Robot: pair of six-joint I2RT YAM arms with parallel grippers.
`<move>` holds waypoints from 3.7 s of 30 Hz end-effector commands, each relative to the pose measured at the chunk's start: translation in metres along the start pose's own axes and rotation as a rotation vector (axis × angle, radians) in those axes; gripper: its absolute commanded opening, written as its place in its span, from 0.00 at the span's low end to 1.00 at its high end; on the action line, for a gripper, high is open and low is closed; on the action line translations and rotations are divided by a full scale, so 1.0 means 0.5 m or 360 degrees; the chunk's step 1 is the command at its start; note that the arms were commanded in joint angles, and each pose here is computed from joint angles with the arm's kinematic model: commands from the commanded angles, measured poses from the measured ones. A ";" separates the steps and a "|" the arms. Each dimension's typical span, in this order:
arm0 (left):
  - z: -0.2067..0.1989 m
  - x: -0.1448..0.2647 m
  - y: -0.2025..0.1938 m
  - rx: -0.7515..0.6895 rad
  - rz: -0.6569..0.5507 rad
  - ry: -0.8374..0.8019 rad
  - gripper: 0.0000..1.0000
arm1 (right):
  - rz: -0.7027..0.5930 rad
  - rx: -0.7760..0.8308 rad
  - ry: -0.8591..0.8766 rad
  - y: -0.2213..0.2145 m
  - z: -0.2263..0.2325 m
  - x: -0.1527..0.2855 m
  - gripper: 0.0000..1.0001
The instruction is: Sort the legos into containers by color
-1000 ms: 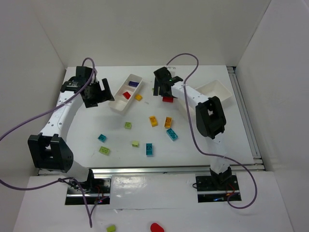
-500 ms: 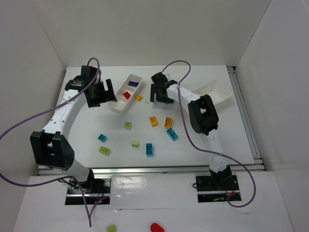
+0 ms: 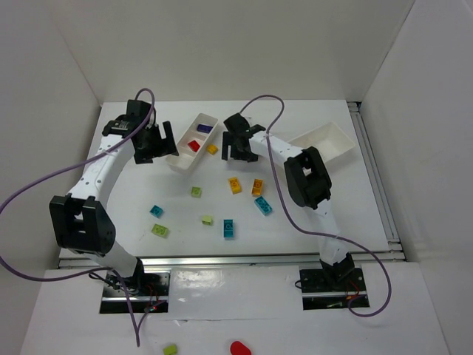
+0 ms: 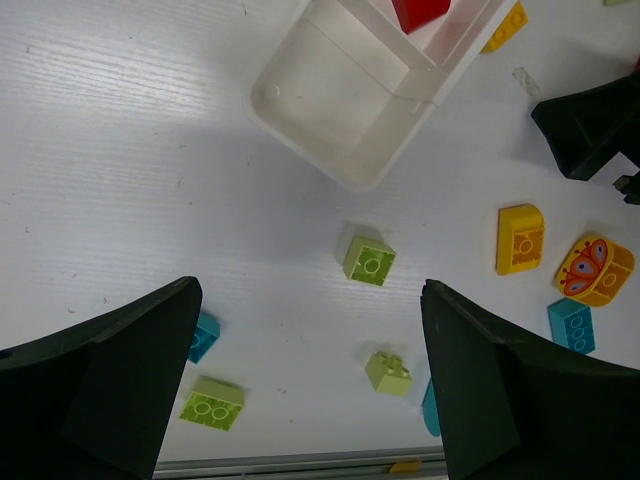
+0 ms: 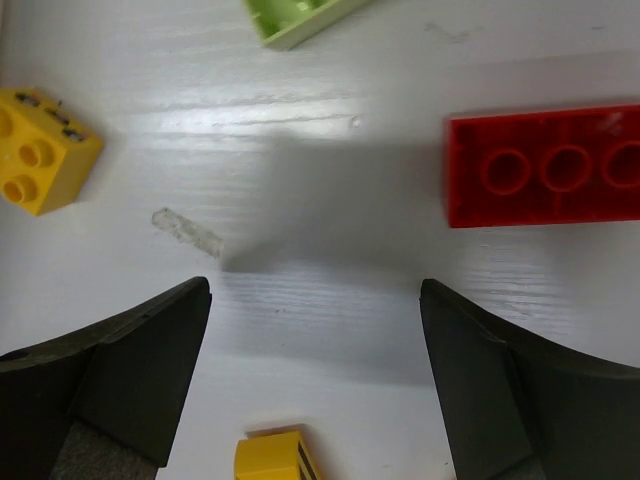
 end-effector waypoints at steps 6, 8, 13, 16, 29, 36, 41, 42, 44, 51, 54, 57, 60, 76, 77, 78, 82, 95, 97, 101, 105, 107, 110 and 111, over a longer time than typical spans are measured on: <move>0.001 0.007 0.016 -0.0057 -0.0029 0.0031 1.00 | -0.0147 -0.0559 -0.0236 0.047 -0.073 -0.009 0.92; 0.001 0.007 0.016 -0.0057 -0.0029 0.0032 1.00 | -0.0171 -0.0631 -0.0322 0.056 -0.095 -0.041 0.92; 0.002 0.004 0.020 -0.0057 -0.0031 0.0046 1.00 | -0.0263 -0.0655 -0.0386 0.098 -0.087 -0.069 0.91; 0.004 0.004 0.021 -0.0071 -0.0034 0.0060 1.00 | -0.0310 -0.0665 -0.0426 0.109 -0.097 -0.088 0.90; 0.005 0.005 0.027 -0.0071 -0.0037 0.0077 1.00 | -0.0409 -0.0502 -0.0406 0.088 -0.084 -0.024 0.58; 0.008 0.001 0.031 -0.0056 -0.0041 0.0109 1.00 | -0.0452 -0.0208 0.0044 0.117 0.002 0.072 0.41; 0.019 0.007 0.013 0.0021 -0.0020 0.0152 1.00 | -0.0548 0.0105 0.0412 0.124 0.111 0.162 0.41; 0.029 0.010 0.011 0.0065 -0.0021 0.0153 1.00 | -0.0588 0.0131 0.0459 0.134 0.137 0.176 0.41; 0.051 0.018 0.005 0.0148 -0.0024 0.0158 1.00 | -0.0566 0.0245 0.0531 0.114 0.177 0.169 0.41; 0.085 0.040 0.006 0.0255 -0.0076 0.0151 1.00 | -0.0746 0.0257 0.0855 0.155 0.300 0.161 0.42; 0.086 0.042 0.001 0.0284 -0.0071 0.0125 1.00 | -0.0774 0.0252 0.0898 0.159 0.321 0.127 0.43; 0.083 0.051 -0.002 0.0283 -0.0085 0.0108 1.00 | -0.0754 0.0266 0.0933 0.146 0.329 0.089 0.43; 0.084 0.048 -0.007 0.0284 -0.0071 0.0110 1.00 | -0.0715 0.0268 0.0944 0.136 0.336 0.061 0.43; 0.087 0.053 -0.001 0.0294 -0.0087 0.0098 1.00 | -0.0880 0.0281 0.0908 0.176 0.344 0.170 0.85; 0.086 0.057 0.004 0.0293 -0.0102 0.0096 1.00 | -0.0882 0.0284 0.0835 0.179 0.330 0.185 0.85; 0.087 0.061 0.006 0.0293 -0.0107 0.0112 1.00 | -0.0909 0.0284 0.0773 0.187 0.317 0.205 0.85; 0.089 0.071 0.011 0.0260 -0.0137 0.0123 1.00 | -0.0998 0.0200 0.0395 0.232 0.168 0.282 0.87; 0.021 0.075 0.027 0.0123 -0.0151 -0.0068 1.00 | -0.0307 -0.0101 0.0129 0.050 -0.231 0.328 1.00; 0.010 0.076 0.029 0.0096 -0.0148 -0.0047 1.00 | -0.0228 -0.0100 0.0224 0.027 -0.235 0.315 1.00; -0.025 0.067 0.024 0.0022 -0.0121 -0.0081 1.00 | -0.0121 -0.0109 0.0254 0.003 -0.234 0.287 1.00; -0.040 0.065 0.021 0.0008 -0.0104 -0.0086 0.99 | -0.0021 -0.0066 0.0290 -0.027 -0.216 0.250 0.98; -0.047 0.069 0.024 -0.0004 -0.0115 -0.0098 0.99 | -0.0034 -0.0043 0.0339 -0.018 -0.191 0.250 0.97; -0.049 0.062 0.022 -0.0015 -0.0107 -0.0069 0.99 | -0.0024 0.0011 0.0499 -0.003 -0.143 0.239 0.95; -0.049 0.062 0.022 -0.0015 -0.0107 -0.0069 0.99 | -0.0067 0.0043 0.0589 0.021 -0.112 0.246 0.95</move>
Point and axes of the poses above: each gripper's point midway between its finger pads, its own x axis back along the fingers, its own z axis along the line the jaws close on, y = z × x, the point moved 8 cm from there along x, back along the fingers, and after that the axes turned 11 degrees about -x, right-handed, at the moved point
